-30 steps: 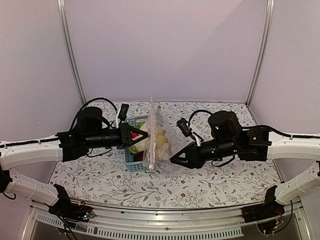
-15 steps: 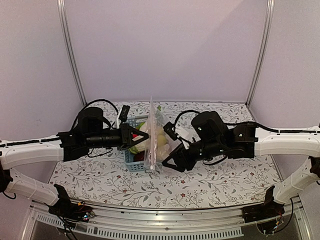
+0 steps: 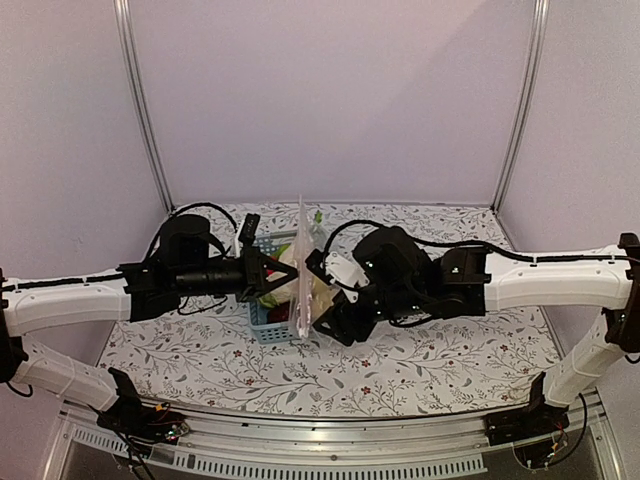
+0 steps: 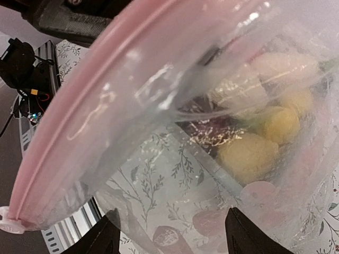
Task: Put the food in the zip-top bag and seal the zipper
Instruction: Open the zipper food storage bag at the center of the board.
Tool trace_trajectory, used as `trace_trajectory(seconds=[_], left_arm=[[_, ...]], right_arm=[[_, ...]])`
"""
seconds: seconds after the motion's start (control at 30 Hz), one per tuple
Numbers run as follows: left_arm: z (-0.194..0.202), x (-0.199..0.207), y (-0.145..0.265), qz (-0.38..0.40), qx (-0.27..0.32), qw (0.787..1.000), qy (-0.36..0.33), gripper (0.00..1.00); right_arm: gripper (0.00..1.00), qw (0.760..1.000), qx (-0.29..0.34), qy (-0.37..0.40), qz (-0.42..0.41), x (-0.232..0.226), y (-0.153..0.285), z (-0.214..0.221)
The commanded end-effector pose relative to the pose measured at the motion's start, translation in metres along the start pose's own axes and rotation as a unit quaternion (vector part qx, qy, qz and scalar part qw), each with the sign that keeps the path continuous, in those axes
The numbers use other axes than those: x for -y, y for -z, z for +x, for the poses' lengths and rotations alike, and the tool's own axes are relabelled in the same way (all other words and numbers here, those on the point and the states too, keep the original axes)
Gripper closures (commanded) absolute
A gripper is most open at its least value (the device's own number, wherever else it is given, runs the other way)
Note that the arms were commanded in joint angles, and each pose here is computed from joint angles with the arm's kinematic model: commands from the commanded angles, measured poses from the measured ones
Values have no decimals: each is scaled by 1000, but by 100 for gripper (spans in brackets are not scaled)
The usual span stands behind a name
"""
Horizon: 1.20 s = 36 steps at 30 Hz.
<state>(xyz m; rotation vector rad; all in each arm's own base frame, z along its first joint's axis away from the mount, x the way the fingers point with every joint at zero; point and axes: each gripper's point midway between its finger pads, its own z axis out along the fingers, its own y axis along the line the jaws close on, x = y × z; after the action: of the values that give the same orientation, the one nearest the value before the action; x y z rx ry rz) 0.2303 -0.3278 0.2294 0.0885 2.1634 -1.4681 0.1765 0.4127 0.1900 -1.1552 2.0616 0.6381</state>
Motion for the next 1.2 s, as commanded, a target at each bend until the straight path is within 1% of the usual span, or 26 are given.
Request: trace_trajectory(seconds=[0.0, 0.07, 0.13, 0.33, 0.43, 0.47, 0.63, 0.87, 1.17], left_arm=[[-4, -5, 0, -4, 5, 1000, 10, 100], [-3, -7, 0, -6, 4, 1000, 11, 100], [-3, -8, 0, -7, 4, 1000, 11, 100], [-2, -12, 1, -14, 3, 1000, 7, 100], [-4, -17, 4, -27, 8, 1000, 0, 100], [-5, -19, 5, -32, 9, 999, -1, 100], [-11, -26, 15, -47, 22, 999, -6, 100], [-16, -32, 24, -61, 31, 998, -10, 100], [-17, -39, 29, -71, 41, 997, -7, 100]], right_arm=[[32, 998, -7, 12, 56, 16, -8, -3], [35, 997, -6, 11, 70, 20, -11, -5], [43, 997, -4, 8, 76, 22, -13, -6], [84, 997, 6, -8, 82, 24, -13, -10], [99, 995, 13, -25, 93, 28, -7, -10], [100, 995, 14, -30, 98, 30, -5, -9], [100, 990, 27, -76, 112, 38, 10, 1], [100, 989, 42, -127, 61, 24, 24, 10], [100, 978, 67, -184, 73, 33, 42, 21]])
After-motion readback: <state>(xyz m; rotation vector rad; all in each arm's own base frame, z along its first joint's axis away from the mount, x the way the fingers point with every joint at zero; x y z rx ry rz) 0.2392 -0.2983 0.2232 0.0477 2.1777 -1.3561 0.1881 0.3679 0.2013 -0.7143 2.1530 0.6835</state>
